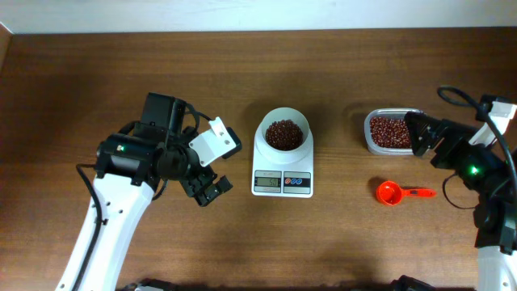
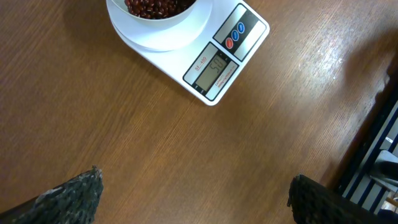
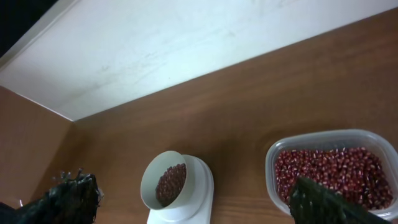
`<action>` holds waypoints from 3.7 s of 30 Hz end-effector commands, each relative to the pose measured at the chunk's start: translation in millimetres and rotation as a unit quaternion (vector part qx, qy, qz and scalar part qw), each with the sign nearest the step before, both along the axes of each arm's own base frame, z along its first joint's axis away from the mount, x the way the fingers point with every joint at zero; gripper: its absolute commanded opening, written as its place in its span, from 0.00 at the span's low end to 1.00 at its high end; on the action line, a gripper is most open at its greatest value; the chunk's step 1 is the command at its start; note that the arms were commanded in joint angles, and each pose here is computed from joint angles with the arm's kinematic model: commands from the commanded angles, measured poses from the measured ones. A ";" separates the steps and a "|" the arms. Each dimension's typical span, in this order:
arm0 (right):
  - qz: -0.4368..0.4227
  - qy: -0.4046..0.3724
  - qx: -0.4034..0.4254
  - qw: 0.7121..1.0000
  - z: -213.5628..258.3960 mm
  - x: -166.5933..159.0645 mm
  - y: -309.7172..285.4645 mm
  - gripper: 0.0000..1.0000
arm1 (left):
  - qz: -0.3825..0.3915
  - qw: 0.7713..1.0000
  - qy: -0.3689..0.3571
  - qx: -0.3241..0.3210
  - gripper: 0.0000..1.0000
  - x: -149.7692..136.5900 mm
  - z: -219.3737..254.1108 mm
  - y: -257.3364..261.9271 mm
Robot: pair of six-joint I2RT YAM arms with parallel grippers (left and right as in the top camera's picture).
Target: Scoop and weigh 50g on scale
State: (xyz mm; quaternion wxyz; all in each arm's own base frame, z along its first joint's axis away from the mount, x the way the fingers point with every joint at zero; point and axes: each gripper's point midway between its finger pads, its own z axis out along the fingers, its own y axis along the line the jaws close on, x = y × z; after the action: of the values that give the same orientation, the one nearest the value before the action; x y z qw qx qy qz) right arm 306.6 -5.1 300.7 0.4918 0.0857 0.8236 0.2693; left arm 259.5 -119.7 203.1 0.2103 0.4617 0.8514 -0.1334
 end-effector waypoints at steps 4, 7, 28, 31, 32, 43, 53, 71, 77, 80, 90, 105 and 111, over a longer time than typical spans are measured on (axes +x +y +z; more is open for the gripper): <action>0.088 -0.057 -0.089 0.991 6.2 -8.2 16.6 0.99 | -0.004 1.000 -0.009 -0.007 0.99 -1.7 4.9 -0.8; 0.102 -0.056 -0.105 0.988 3.7 -18.8 21.8 0.99 | -0.004 1.000 -0.009 -0.007 0.99 -1.7 4.9 -0.8; 0.067 -0.338 -0.281 0.896 -23.6 -35.8 63.9 0.99 | -0.004 1.000 -0.009 -0.007 0.99 -1.7 4.9 -0.8; 0.057 -0.378 -0.286 0.879 -32.1 -44.9 65.4 0.99 | -0.004 1.000 -0.009 -0.007 0.99 -1.7 4.9 -0.8; 0.055 -0.386 -0.287 0.875 -34.3 -48.1 65.7 0.99 | -0.004 1.000 -0.009 -0.007 0.99 -1.7 4.9 -0.8; 0.042 -0.411 -0.292 0.862 -23.6 -75.0 66.2 0.99 | -0.004 1.000 -0.009 -0.007 0.99 -1.7 4.9 -0.8; 0.005 -0.424 -0.300 0.854 -15.7 -88.6 56.9 0.99 | -0.004 1.000 -0.009 -0.007 0.99 -1.7 4.9 -0.8; -0.048 -0.380 -0.309 0.871 -62.6 -72.3 35.5 0.99 | -0.004 1.000 -0.009 -0.007 0.99 -1.7 4.9 -0.8; -0.061 -0.346 -0.313 0.883 -78.8 -67.3 27.2 0.99 | -0.004 1.000 -0.009 -0.008 0.99 -1.7 5.0 -0.9; -0.058 -0.341 -0.312 0.885 -84.7 -66.1 27.9 0.99 | -0.004 1.000 -0.009 -0.007 0.99 -1.7 4.9 -0.8; -0.044 -0.323 -0.309 0.894 -99.6 -64.1 32.3 0.99 | -0.004 1.000 -0.009 -0.007 0.99 -1.7 4.9 -0.8; -0.009 -0.252 -0.306 0.918 -138.9 -63.7 36.0 0.99 | -0.004 1.000 -0.009 -0.007 0.99 -1.7 4.9 -0.8; -0.079 -0.217 -0.257 0.939 -142.0 -61.1 16.8 0.99 | -0.004 1.000 -0.009 -0.007 0.99 -1.7 4.9 -0.8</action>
State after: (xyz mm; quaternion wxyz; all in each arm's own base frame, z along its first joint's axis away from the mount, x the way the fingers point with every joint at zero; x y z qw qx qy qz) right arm 244.0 26.1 162.8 0.6871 -0.1029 0.7189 0.0223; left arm 259.5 -119.7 203.1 0.2103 0.4617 0.8514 -0.1334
